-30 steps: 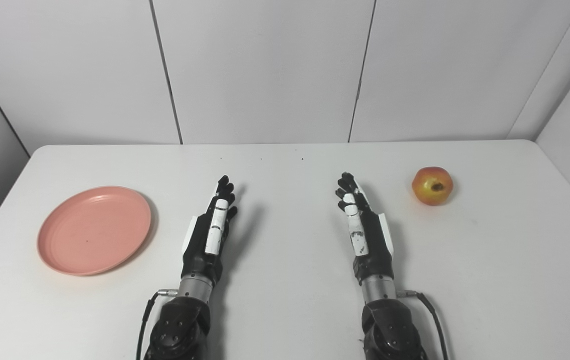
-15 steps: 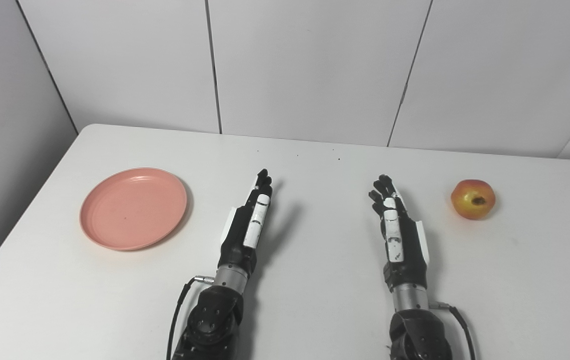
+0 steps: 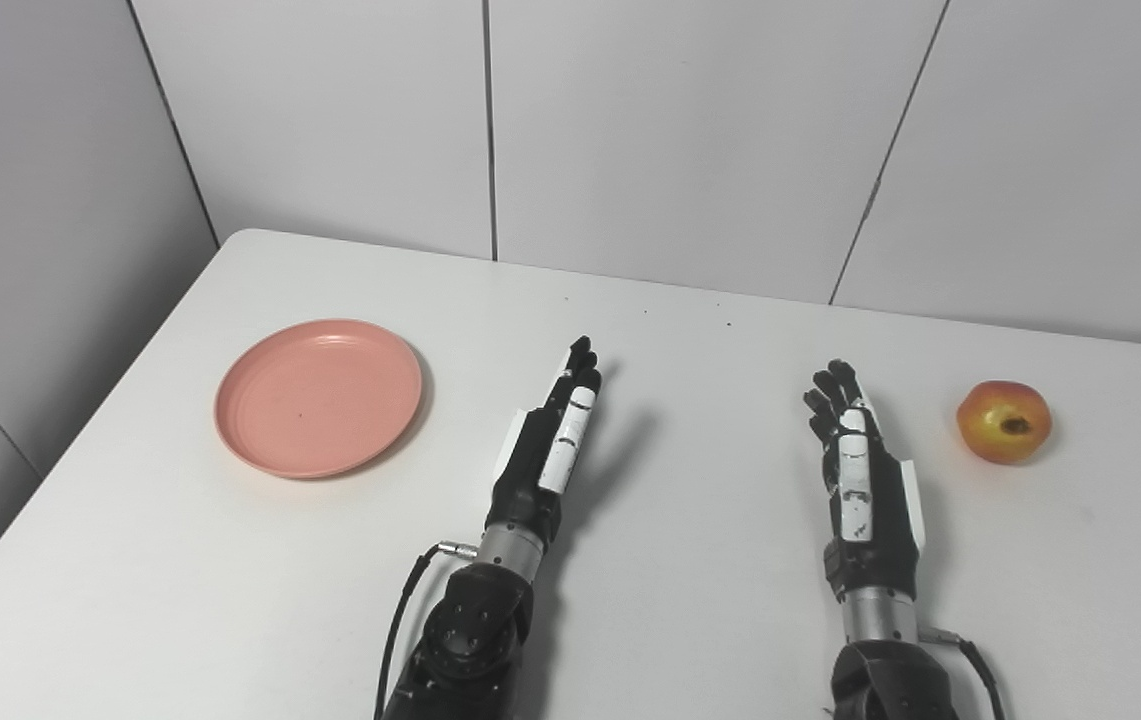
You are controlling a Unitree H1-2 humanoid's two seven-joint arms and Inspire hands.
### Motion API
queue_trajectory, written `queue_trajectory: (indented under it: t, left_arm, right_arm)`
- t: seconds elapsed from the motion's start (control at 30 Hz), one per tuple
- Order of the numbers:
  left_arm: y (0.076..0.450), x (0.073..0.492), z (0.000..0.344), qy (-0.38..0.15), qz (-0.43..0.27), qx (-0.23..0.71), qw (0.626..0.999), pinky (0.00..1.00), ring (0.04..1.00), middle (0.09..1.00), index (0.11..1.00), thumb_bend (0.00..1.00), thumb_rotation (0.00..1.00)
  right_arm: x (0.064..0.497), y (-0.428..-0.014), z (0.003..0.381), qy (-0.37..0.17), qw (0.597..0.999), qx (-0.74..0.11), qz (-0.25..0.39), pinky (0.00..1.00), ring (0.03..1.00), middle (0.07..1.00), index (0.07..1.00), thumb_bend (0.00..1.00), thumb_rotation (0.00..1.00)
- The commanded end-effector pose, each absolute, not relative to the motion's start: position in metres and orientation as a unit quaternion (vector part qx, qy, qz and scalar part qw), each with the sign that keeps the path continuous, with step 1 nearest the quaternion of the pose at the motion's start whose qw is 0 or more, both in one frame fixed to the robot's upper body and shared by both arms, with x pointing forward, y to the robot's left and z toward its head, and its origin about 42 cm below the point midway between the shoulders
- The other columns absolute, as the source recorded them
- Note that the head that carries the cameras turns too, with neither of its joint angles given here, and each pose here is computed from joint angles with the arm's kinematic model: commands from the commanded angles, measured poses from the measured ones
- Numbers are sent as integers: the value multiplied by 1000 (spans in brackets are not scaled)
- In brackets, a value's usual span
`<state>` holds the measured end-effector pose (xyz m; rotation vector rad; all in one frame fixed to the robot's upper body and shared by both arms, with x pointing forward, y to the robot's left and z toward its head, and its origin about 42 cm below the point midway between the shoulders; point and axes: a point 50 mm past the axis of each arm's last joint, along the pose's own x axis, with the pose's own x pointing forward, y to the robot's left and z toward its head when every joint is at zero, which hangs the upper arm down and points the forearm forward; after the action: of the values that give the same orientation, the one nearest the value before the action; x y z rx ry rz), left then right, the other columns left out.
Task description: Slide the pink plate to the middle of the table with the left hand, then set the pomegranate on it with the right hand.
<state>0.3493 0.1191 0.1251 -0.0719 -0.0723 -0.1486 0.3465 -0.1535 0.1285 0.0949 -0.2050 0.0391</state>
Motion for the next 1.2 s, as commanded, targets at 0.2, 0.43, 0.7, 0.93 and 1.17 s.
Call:
queue_trajectory:
  t: [0.2,0.43,0.7,0.93,1.17]
  left_arm:
    - [104,347,135,-55,-89,-42,994,1000,1000,1000,1000,506,1000]
    - [104,350,136,-63,-78,-49,994,1000,1000,1000,1000,495,1000]
    - [112,356,148,-69,-45,-66,994,1000,1000,996,994,467,1000]
    - [121,363,156,-79,-28,-78,993,954,960,973,978,500,1000]
    - [130,367,166,-99,-8,-76,992,879,900,921,917,480,1000]
  right_arm:
    - [337,-167,113,-91,995,43,8,958,909,913,916,575,965]
    - [339,-172,110,-92,995,40,15,958,917,920,920,575,962]
    - [340,-174,110,-96,995,36,17,946,910,915,914,612,945]
    - [341,-174,110,-94,995,34,18,957,910,914,913,598,971]
    - [342,-174,109,-96,995,34,20,953,910,915,914,581,979]
